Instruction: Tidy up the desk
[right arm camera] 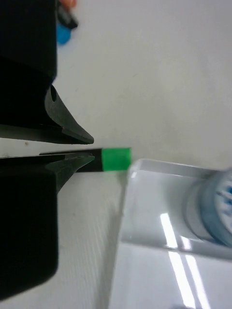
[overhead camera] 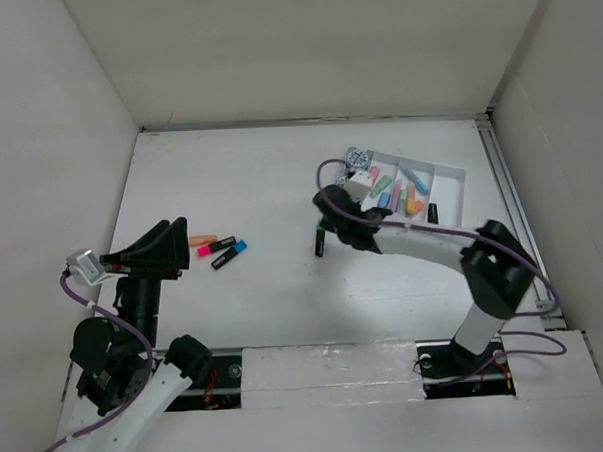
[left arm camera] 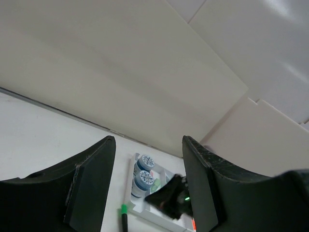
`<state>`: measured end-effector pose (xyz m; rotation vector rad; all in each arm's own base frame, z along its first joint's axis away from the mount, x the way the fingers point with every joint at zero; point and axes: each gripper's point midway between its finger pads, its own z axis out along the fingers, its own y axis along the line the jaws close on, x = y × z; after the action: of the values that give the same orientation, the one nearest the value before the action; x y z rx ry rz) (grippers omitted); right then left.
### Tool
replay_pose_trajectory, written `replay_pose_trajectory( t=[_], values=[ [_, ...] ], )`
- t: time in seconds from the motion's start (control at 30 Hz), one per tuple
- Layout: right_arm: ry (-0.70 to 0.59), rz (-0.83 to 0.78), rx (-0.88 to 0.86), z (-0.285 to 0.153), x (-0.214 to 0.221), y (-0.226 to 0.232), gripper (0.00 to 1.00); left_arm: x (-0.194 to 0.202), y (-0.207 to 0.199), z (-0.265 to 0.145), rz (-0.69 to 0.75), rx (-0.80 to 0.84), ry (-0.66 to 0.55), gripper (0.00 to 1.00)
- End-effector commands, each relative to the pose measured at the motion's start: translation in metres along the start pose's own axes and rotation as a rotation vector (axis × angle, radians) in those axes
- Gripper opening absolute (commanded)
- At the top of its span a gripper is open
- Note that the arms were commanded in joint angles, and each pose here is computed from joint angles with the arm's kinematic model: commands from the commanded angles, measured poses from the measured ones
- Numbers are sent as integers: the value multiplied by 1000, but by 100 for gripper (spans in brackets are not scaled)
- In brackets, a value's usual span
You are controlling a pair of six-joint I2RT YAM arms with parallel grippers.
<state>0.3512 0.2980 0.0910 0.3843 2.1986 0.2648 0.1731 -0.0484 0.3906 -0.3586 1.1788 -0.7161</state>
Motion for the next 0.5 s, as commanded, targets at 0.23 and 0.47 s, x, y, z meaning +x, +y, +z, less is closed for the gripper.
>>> replay_pose_trajectory(
  t=[0.23, 0.47],
  values=[
    [-226, 524, 39, -20, -152, -177, 16, -6, -4, 0, -8, 21, -30, 53],
    [-156, 485, -145, -29, -151, -170, 19, -4, -5, 2, -5, 21, -20, 53]
  ],
)
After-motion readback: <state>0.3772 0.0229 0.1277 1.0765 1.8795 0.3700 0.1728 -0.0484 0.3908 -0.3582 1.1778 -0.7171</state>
